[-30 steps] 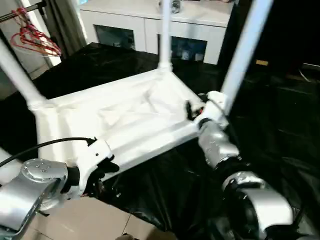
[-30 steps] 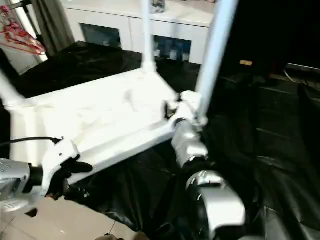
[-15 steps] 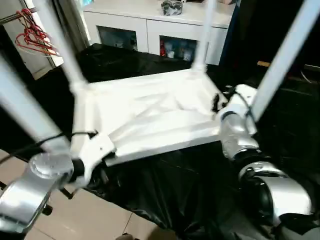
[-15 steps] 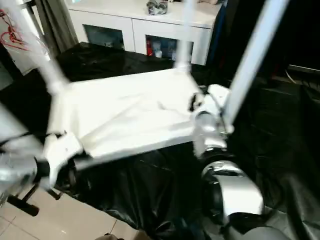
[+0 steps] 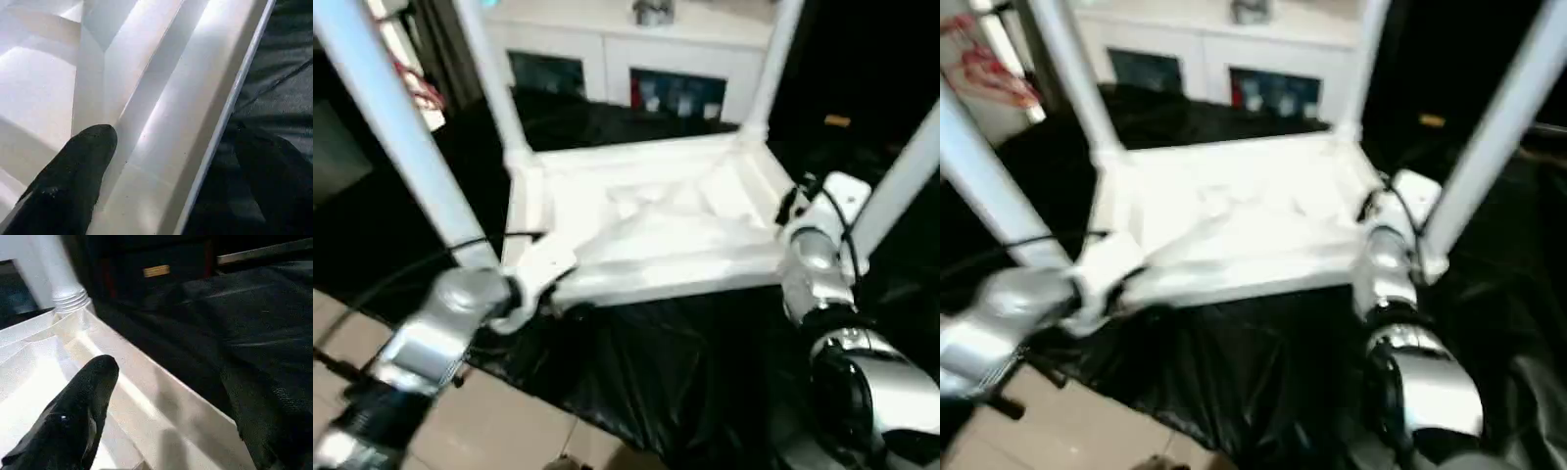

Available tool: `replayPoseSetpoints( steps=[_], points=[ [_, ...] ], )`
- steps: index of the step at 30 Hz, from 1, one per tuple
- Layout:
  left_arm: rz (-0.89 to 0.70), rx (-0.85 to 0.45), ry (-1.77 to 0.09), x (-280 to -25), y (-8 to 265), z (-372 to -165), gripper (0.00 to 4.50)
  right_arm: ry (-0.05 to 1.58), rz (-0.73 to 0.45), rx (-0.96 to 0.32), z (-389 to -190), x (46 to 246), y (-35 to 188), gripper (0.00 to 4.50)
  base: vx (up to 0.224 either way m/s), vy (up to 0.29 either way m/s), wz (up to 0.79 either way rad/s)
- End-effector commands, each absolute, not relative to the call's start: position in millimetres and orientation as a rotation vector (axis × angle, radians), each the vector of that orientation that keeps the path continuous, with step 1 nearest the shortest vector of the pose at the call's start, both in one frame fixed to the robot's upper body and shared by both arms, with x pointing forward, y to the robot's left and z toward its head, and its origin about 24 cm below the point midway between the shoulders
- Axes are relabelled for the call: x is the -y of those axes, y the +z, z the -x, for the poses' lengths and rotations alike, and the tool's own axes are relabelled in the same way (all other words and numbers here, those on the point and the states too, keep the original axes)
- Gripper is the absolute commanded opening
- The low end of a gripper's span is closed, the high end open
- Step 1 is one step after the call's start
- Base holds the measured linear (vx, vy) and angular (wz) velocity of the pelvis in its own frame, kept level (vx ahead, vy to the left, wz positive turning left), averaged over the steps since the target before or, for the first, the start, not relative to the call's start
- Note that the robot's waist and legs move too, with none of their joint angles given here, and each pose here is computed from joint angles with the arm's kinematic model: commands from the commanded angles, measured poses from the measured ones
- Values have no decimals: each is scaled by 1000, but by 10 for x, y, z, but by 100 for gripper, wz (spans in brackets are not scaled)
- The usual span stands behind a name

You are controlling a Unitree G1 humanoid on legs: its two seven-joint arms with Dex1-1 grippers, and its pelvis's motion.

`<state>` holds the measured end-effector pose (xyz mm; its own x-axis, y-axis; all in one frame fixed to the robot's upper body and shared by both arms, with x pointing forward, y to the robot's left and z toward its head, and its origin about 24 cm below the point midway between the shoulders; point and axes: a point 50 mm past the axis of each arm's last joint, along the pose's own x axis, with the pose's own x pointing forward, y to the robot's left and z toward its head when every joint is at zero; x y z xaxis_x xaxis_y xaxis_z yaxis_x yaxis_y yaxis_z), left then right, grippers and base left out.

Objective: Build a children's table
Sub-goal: Rotate table base

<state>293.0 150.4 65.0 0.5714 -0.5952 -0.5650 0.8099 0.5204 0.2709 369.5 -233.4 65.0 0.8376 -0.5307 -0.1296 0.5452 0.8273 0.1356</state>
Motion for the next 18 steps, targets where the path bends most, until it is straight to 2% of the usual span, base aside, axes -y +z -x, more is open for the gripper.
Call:
replayPoseSetpoints(
  steps=[1, 4, 8, 13, 18],
  points=[
    [-576, -372, -877, -1462, 669, -2995, 448, -680, -172, -85, -3601, 2540, 624, 377, 0, 0, 0],
    [-573, -309, -901, -1378, 707, -3026, 448, -679, -167, -87, -3589, 2535, 607, 377, 0, 0, 0],
    [-616, -294, -897, -1360, 707, -3067, 448, -675, -164, -89, -3583, 2518, 593, 377, 0, 0, 0],
    [-794, -259, -882, -1362, 653, -3240, 448, -672, -157, -88, -3588, 2478, 597, 377, 0, 0, 0],
    [-867, -237, -875, -1313, 598, -3316, 448, -682, -153, -93, -3577, 2466, 583, 377, 0, 0, 0]
  ],
)
